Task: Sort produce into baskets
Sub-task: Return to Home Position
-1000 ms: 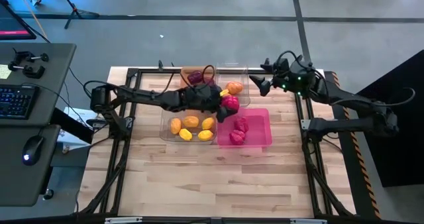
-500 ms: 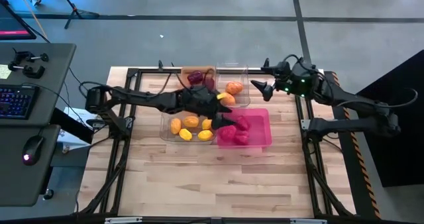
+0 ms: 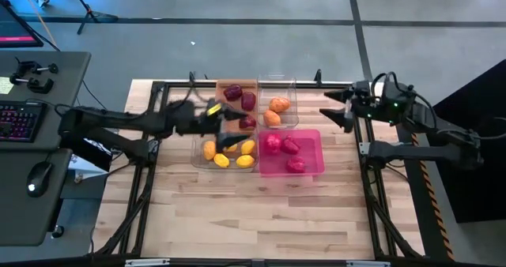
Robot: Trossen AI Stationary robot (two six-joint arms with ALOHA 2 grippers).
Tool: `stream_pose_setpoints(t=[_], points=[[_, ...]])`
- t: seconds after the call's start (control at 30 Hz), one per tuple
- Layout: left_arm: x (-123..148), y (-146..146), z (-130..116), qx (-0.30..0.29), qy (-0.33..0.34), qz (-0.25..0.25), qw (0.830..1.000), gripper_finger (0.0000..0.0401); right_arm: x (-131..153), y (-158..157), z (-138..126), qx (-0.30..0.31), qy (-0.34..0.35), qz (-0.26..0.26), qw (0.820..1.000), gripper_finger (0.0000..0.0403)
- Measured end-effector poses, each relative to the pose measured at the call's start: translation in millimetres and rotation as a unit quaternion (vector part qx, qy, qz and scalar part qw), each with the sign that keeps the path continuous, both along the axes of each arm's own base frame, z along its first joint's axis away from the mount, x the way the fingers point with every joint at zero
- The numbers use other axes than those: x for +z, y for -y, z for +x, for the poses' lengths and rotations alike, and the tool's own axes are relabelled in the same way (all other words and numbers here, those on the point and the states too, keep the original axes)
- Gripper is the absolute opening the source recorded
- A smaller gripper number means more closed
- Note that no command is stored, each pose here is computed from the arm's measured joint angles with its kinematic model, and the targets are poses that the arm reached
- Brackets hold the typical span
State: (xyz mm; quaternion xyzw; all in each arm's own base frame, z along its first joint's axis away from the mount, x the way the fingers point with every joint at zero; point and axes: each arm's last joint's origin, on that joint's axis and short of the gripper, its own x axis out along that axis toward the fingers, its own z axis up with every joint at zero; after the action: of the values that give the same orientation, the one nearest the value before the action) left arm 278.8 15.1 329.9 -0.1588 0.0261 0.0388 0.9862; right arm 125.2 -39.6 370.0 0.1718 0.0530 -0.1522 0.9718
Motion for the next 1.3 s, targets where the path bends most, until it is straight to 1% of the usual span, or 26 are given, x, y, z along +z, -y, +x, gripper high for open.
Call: stream_pose_setpoints(t=[0.1, 0.2, 0.27, 0.37, 0.43, 0.5, 0.6, 0.7, 0.83, 0.93, 1.03, 1.13, 1.23, 1.3], points=[[-21.7, 12.3, -23.0, -0.019, 0.041, -0.008, 0.999, 0.0399, -0.1, -9.1, 1.7, 0.023, 0.004, 0.017, 1.0, 0.0383], [-45.1, 16.9, -47.6, -0.022, 0.057, -0.024, 0.998, 0.0399, -3.6, -14.8, 6.9, 0.01, -0.012, 0.023, 1.0, 0.0383], [-56.0, 16.9, -64.6, -0.022, 0.067, -0.038, 0.997, 0.0399, -11.1, -16.3, 9.8, -0.005, -0.046, 0.035, 0.998, 0.0383], [-70.9, 16.6, -89.5, -0.021, 0.077, -0.047, 0.996, 0.0399, -21.6, -18.8, 13.8, -0.018, -0.081, 0.106, 0.991, 0.0383], [-80.9, 16.2, -104.5, -0.018, 0.083, -0.045, 0.995, 0.0399, -26.7, -21.0, 17.1, -0.019, -0.099, 0.132, 0.986, 0.0383], [-89.6, 14.6, -116.9, 0.001, 0.093, -0.043, 0.995, 0.0399, -27.9, -24.1, 20.8, -0.007, -0.106, 0.127, 0.986, 0.0383], [-104.9, 11.8, -132.1, 0.027, 0.102, -0.055, 0.993, 0.0399, -24.6, -27.7, 23.4, 0.015, -0.094, 0.102, 0.99, 0.0383], [-119.0, 11.3, -142.2, 0.028, 0.107, -0.075, 0.991, 0.0399, -22.4, -30.3, 23.6, 0.028, -0.087, 0.087, 0.992, 0.0383], [-136.3, 12.6, -150.8, 0.026, 0.107, -0.097, 0.989, 0.0399, -23.7, -32.9, 23.4, 0.037, -0.093, 0.085, 0.991, 0.0383], [-150.3, 12.8, -155.0, 0.042, 0.101, -0.111, 0.988, 0.0399, -32.0, -36.7, 22.4, 0.053, -0.095, 0.086, 0.99, 0.0383], [-152.0, 13.0, -155.8, 0.051, 0.091, -0.115, 0.988, 0.0399, -45.7, -41.5, 19.2, 0.071, -0.079, 0.093, 0.99, 0.0383], [-150.7, 12.9, -155.9, 0.056, 0.096, -0.119, 0.987, 0.0399, -65.0, -46.9, 13.8, 0.096, -0.041, 0.101, 0.989, 0.0383], [-153.5, 12.7, -155.7, 0.062, 0.085, -0.135, 0.985, 0.0399, -87.1, -51.4, 5.4, 0.12, 0.01, 0.108, 0.987, 0.0383], [-155.9, 12.9, -155.5, 0.06, 0.073, -0.143, 0.985, 0.0399, -97.3, -52.7, -1.5, 0.133, 0.048, 0.102, 0.985, 0.0383]])
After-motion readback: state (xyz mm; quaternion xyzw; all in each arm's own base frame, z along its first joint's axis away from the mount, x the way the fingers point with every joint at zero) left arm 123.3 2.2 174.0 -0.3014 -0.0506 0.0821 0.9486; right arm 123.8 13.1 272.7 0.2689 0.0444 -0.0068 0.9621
